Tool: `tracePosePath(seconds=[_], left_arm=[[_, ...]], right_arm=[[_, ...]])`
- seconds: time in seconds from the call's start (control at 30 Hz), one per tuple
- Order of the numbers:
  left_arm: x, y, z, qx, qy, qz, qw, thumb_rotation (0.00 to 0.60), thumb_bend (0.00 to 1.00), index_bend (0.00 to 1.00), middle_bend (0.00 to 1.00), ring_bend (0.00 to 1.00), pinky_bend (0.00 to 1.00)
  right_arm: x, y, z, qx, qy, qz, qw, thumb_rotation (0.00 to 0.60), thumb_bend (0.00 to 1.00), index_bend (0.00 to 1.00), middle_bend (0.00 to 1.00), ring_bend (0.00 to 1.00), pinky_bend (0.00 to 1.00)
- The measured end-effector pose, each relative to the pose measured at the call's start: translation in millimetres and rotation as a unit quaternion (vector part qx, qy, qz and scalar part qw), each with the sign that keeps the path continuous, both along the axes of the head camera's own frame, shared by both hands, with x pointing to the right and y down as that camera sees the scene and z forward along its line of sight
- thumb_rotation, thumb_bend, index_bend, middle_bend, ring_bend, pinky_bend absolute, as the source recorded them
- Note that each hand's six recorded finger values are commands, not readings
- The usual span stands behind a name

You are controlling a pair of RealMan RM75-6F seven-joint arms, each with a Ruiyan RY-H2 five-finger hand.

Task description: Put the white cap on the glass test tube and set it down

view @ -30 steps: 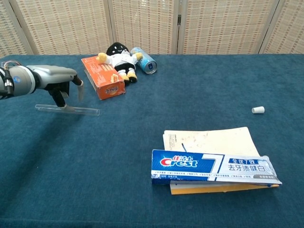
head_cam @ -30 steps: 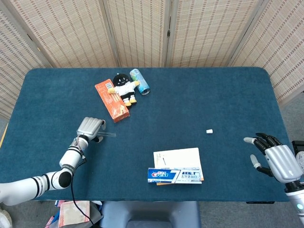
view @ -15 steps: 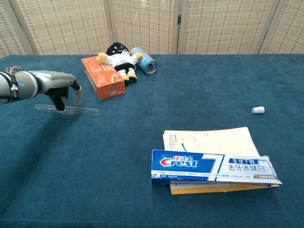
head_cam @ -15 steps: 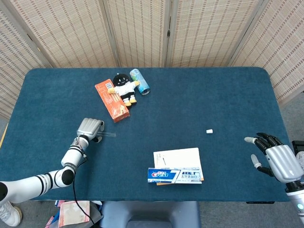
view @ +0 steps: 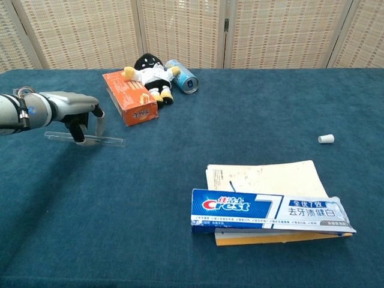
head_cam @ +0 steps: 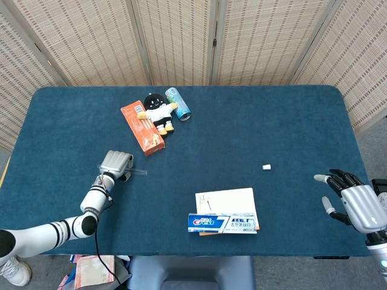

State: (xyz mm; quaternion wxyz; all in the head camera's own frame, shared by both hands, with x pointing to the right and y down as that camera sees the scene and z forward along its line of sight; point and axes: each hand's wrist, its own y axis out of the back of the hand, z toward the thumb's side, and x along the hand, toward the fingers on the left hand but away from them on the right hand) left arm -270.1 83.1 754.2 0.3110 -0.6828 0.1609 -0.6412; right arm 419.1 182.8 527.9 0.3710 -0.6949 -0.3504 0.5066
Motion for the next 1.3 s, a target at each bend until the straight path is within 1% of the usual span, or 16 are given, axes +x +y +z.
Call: tracePosePath(seconds=[0.5,0.63,0.8,0.93,1.1,1.2,1.23,1.3], left_arm=[[-5.6,1.8,4.0,0.004,-0.01,0.01,0.9999,0.6,0.33,0.46,1.0,1.0,1.0],[-6.4,2.4,5.2,0.004,-0.011,0.01,0.9999,0.6,0.33,0.48,1.0,1.0,1.0],[-6.8,0.6,3.8,0.012,-0.008,0.009,0.9999,0.6,0.33,0.52,1.0,1.0,1.0],[-9.3,-1.3,1.3,0.022,-0.005,0.008,0.9997,0.6,0.33,0.56,1.0,1.0,1.0],[-13.7,-3.4,-3.6,0.032,0.003,-0.003,0.9995,0.6,0.34,0.57,1.0,1.0,1.0],[-17.5,-4.3,-10.4,0.038,0.014,-0.011,0.9991,0.6,0.34,0.57,1.0,1.0,1.0],[-18.8,-4.2,-14.3,0.041,0.019,-0.012,0.9989,0.6,0.34,0.57,1.0,1.0,1.0],[-20.5,-3.9,-21.6,0.047,0.026,-0.012,0.9985,0.6,0.34,0.57,1.0,1.0,1.0]], right_arm=[[-0.8,-0.5,1.9,-0.004,0.001,-0.001,1.0,0.6,0.46,0.25,0.32,0.17,0.21],[-1.1,-0.6,1.6,-0.004,0.002,-0.001,1.0,0.6,0.46,0.25,0.32,0.17,0.21],[-1.0,-0.6,0.5,-0.003,0.002,0.0,1.0,0.6,0.46,0.25,0.32,0.17,0.21],[-0.3,-0.2,0.3,-0.003,0.002,0.001,1.0,0.6,0.45,0.25,0.32,0.17,0.21],[1.5,-0.4,-2.3,0.002,0.004,0.003,1.0,0.6,0.46,0.25,0.33,0.17,0.21],[2.5,-1.5,-3.9,0.005,0.008,0.005,0.9999,0.6,0.46,0.25,0.34,0.17,0.22],[2.4,-2.1,-4.5,0.006,0.01,0.005,0.9999,0.6,0.46,0.25,0.35,0.18,0.23],[1.7,-3.5,-5.1,0.008,0.013,0.005,0.9999,0.6,0.48,0.25,0.39,0.23,0.27]])
